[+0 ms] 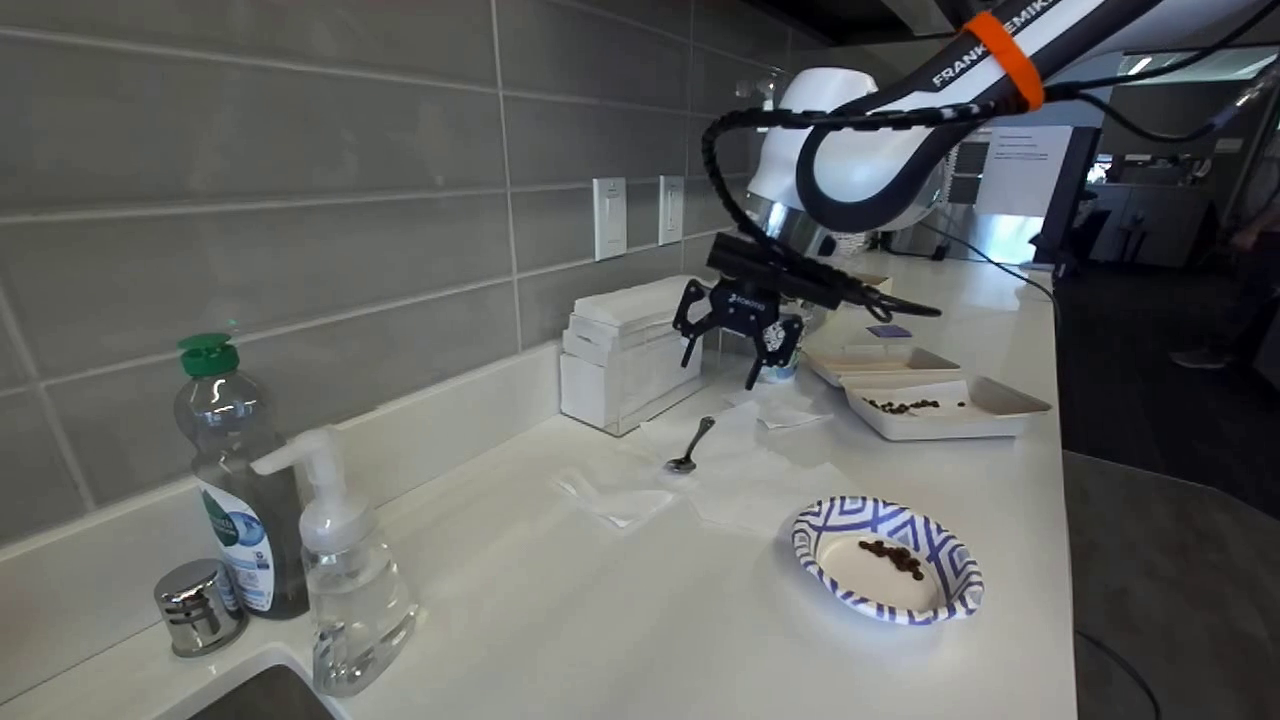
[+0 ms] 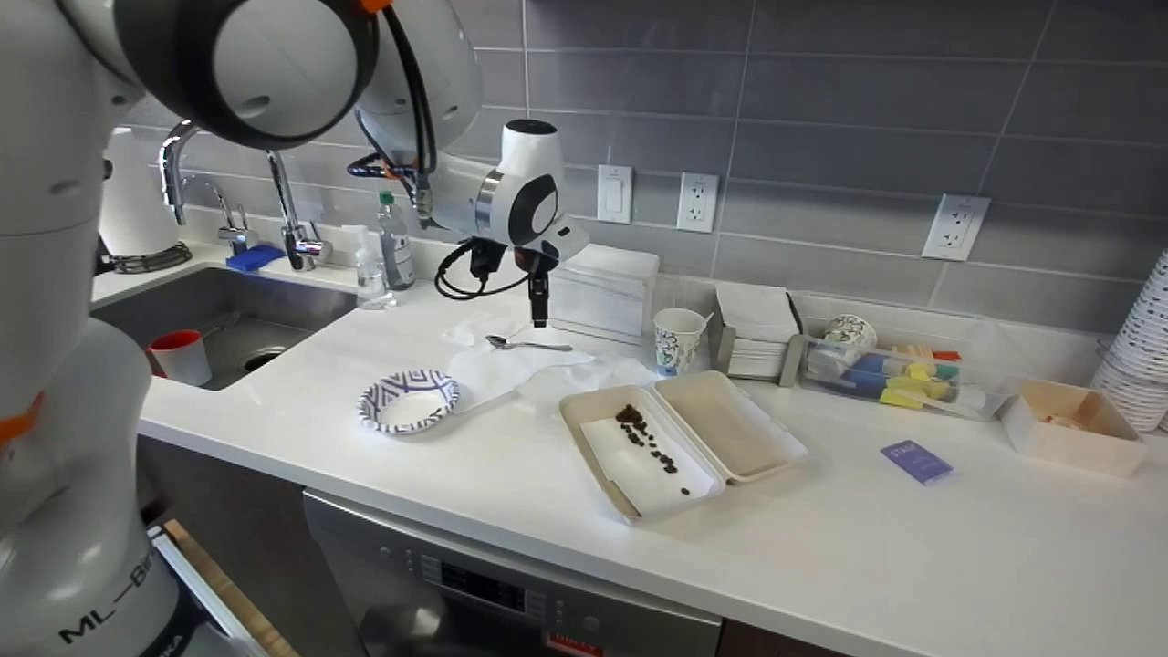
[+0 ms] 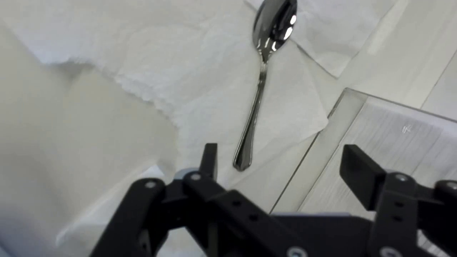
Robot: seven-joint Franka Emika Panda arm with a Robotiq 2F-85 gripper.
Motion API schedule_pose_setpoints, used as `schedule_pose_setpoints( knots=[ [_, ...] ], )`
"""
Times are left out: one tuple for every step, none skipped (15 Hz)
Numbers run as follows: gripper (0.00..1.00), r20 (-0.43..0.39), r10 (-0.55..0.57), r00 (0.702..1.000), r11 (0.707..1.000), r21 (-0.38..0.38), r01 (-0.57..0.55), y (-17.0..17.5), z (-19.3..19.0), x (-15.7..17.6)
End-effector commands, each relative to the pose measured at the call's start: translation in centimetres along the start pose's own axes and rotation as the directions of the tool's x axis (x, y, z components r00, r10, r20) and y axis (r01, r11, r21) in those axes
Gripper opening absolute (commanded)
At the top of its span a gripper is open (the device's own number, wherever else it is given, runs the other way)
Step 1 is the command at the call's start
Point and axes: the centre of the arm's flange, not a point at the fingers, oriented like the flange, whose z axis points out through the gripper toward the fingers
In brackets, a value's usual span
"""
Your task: Pick up spoon and scoop some of the contents from the bowl and pour them in the cup
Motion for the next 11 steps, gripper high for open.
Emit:
schedule_pose_setpoints(
  knots=[
    [1.0, -0.007, -0.201, 0.979, 0.979, 0.027, 0.202, 6.3, -4.7, 0.2],
    [1.0, 0.012, -0.256, 0.966, 0.966, 0.033, 0.256, 7.8, -6.1, 0.5],
    [1.0, 0.019, -0.305, 0.952, 0.952, 0.046, 0.304, 8.8, -7.0, 0.8],
    [1.0, 0.024, -0.353, 0.935, 0.934, 0.064, 0.351, 9.6, -8.2, 1.1],
    [1.0, 0.023, -0.398, 0.917, 0.915, 0.083, 0.395, 10.3, -9.1, 1.4],
    [1.0, 0.018, -0.443, 0.896, 0.893, 0.1, 0.439, 10.8, -10.3, 1.5],
    [1.0, -0.026, -0.368, 0.929, 0.928, 0.05, 0.369, 6.5, -5.8, 2.4],
    [1.0, -0.03, -0.399, 0.916, 0.914, 0.06, 0.4, 7.1, -6.7, 2.8],
    [1.0, -0.034, -0.414, 0.91, 0.907, 0.067, 0.416, 7.5, -7.3, 3.1],
    [1.0, -0.037, -0.422, 0.906, 0.903, 0.073, 0.423, 7.7, -7.5, 3.3],
    [1.0, -0.036, -0.427, 0.904, 0.9, 0.077, 0.429, 7.7, -7.5, 3.3]
  ],
)
